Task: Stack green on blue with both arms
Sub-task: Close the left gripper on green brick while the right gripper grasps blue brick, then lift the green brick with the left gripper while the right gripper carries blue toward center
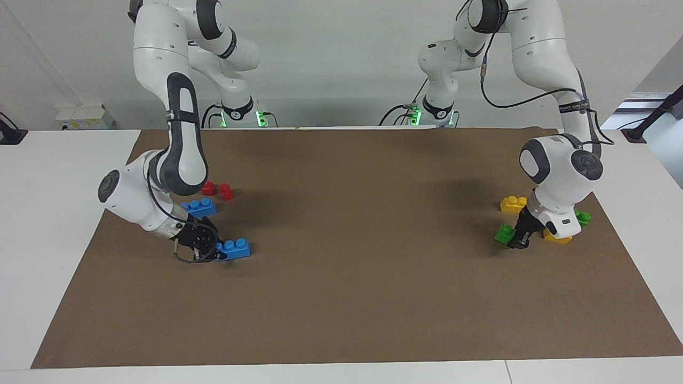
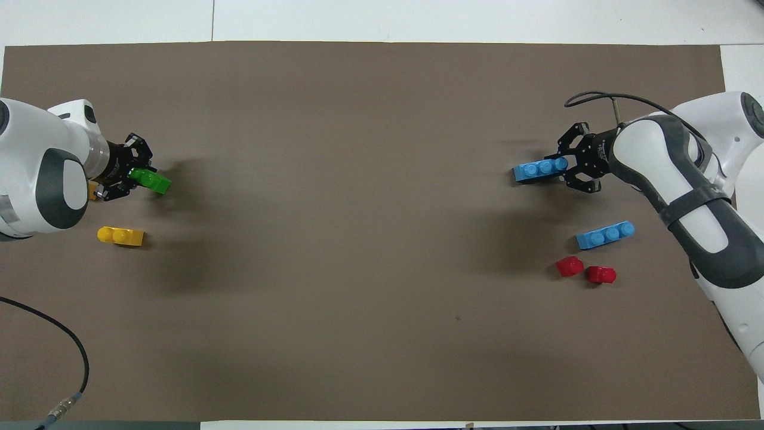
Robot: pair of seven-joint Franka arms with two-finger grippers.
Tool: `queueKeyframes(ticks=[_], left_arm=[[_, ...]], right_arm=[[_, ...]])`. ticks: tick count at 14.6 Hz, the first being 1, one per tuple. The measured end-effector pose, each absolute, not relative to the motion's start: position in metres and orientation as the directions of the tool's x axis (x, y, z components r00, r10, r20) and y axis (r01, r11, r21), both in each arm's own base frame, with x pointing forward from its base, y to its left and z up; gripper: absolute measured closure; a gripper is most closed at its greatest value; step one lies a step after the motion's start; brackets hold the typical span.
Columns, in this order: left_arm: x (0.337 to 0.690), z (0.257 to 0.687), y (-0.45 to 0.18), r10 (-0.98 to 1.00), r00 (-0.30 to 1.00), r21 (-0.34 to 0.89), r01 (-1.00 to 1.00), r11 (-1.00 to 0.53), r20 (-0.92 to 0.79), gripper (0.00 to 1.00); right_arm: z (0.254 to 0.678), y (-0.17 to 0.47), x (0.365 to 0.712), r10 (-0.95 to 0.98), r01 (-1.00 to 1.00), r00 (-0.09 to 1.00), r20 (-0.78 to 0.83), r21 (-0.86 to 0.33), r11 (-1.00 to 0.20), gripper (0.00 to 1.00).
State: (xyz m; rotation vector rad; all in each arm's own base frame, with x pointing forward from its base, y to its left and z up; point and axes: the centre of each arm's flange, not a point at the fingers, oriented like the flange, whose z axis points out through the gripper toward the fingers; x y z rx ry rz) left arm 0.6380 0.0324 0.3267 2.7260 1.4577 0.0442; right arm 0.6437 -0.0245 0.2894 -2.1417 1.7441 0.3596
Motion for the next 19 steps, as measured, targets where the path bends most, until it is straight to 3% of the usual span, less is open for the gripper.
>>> queueKeyframes(ticks=[3,6,11,15,19], left_arm=[[0.633,0.361,0.018,0.857,0.515,0.066,0.855,-0.515,0.004,0.66],[0.624,0.393,0.005,0.878,0.478,0.058,0.877,-0.477,-0.003,0.66],[0.607,0.436,-0.022,0.918,0.396,0.051,0.917,-0.395,-0.011,0.66],[0.593,0.462,-0.05,0.954,0.298,0.04,0.954,-0.297,-0.02,0.66],[0.58,0.472,-0.104,0.985,0.173,0.027,0.985,-0.172,-0.028,0.66]], right_arm=[[0.303,-0.024,0.648,-0.872,-0.973,0.232,-0.431,-0.111,-0.204,0.65],[0.344,-0.005,0.662,-0.859,-0.973,0.232,-0.456,-0.116,-0.201,0.65],[0.396,0.106,0.656,-0.858,-0.982,0.186,-0.478,-0.077,-0.17,0.65],[0.401,0.211,0.634,-0.87,-0.991,0.126,-0.477,-0.028,-0.128,0.65],[0.384,0.262,0.614,-0.886,-0.999,0.043,-0.461,-0.027,-0.034,0.65]])
